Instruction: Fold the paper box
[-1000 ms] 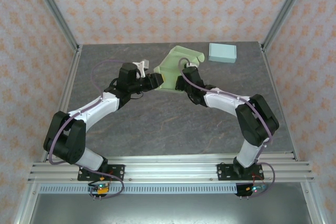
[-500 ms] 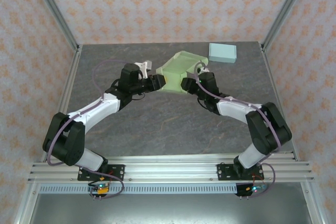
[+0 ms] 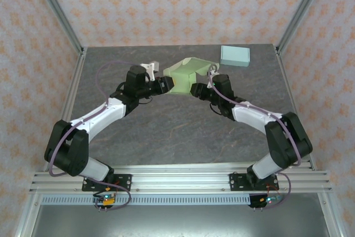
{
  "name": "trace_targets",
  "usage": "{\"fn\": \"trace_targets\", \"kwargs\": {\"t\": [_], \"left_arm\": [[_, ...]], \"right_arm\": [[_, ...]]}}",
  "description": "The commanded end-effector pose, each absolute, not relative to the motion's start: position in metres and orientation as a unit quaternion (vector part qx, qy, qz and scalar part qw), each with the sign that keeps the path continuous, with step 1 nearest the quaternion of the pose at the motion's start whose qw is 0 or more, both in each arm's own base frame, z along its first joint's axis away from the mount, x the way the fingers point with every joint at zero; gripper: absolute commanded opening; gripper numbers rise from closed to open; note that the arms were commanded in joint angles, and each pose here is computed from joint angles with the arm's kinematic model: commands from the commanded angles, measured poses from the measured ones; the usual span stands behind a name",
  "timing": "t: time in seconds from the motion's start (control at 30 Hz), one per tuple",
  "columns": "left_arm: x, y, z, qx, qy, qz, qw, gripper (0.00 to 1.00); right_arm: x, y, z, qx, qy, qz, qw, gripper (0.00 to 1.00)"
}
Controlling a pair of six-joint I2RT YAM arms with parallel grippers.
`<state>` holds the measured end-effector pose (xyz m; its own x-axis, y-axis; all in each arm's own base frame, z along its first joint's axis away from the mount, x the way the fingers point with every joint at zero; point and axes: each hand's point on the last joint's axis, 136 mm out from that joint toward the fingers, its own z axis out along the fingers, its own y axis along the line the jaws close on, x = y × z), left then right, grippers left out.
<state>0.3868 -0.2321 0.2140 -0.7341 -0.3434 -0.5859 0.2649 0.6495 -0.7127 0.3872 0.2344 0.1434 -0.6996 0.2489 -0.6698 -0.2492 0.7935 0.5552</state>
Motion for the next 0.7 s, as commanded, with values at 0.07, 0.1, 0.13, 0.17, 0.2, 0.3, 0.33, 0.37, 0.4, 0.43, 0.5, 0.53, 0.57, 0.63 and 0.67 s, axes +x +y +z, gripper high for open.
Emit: {"fn": "trace_targets", "kwargs": {"t": [0.07,0.1,0.13,0.17,0.2,0.3,0.33,0.37,0.4,0.43,0.5,0.53,0.57,0.63,0.67], "left_arm": [[0.387,-0.230,0.250,-0.016,0.807,-0.433,0.402,0.35],[0.387,-0.230,0.249,-0.016,0.807,-0.433,0.401,0.35],[0.387,-0.230,0.248,-0.017,0.807,-0.434,0.400,0.35],[0.387,-0.230,0.247,-0.019,0.807,-0.435,0.399,0.35],[0.387,-0.230,0.245,-0.020,0.807,-0.436,0.398,0.35],[0.388,-0.231,0.244,-0.020,0.807,-0.437,0.396,0.35],[0.388,-0.231,0.245,-0.020,0.807,-0.437,0.397,0.35],[0.389,-0.230,0.245,-0.022,0.806,-0.437,0.398,0.35],[0.389,-0.230,0.245,-0.023,0.807,-0.435,0.399,0.35],[0.389,-0.229,0.246,-0.023,0.807,-0.434,0.401,0.35],[0.390,-0.229,0.247,-0.024,0.808,-0.430,0.401,0.35],[0.390,-0.228,0.246,-0.024,0.810,-0.427,0.400,0.35],[0.391,-0.228,0.246,-0.026,0.812,-0.425,0.400,0.35],[0.393,-0.223,0.244,-0.040,0.815,-0.420,0.397,0.35],[0.395,-0.220,0.242,-0.053,0.816,-0.418,0.396,0.34]], "right_arm": [[0.405,0.238,0.137,-0.009,0.883,0.242,0.402,0.31],[0.408,0.236,0.135,-0.005,0.888,0.220,0.404,0.25],[0.410,0.237,0.133,-0.007,0.892,0.200,0.406,0.20],[0.413,0.235,0.132,-0.007,0.894,0.176,0.411,0.18],[0.415,0.233,0.130,-0.003,0.898,0.146,0.415,0.14],[0.419,0.227,0.126,0.016,0.901,0.088,0.424,0.11],[0.420,0.224,0.124,0.027,0.900,0.081,0.427,0.11],[0.420,0.219,0.124,0.041,0.899,0.072,0.431,0.12],[0.419,0.213,0.123,0.057,0.896,0.064,0.435,0.14],[0.418,0.212,0.124,0.063,0.894,0.068,0.439,0.17],[0.415,0.221,0.130,0.050,0.886,0.112,0.447,0.24],[0.412,0.229,0.136,0.035,0.878,0.157,0.451,0.30],[0.409,0.232,0.142,0.031,0.867,0.198,0.457,0.37],[0.404,0.229,0.163,0.048,0.831,0.302,0.464,0.53],[0.403,0.223,0.171,0.068,0.817,0.336,0.464,0.56]]}}
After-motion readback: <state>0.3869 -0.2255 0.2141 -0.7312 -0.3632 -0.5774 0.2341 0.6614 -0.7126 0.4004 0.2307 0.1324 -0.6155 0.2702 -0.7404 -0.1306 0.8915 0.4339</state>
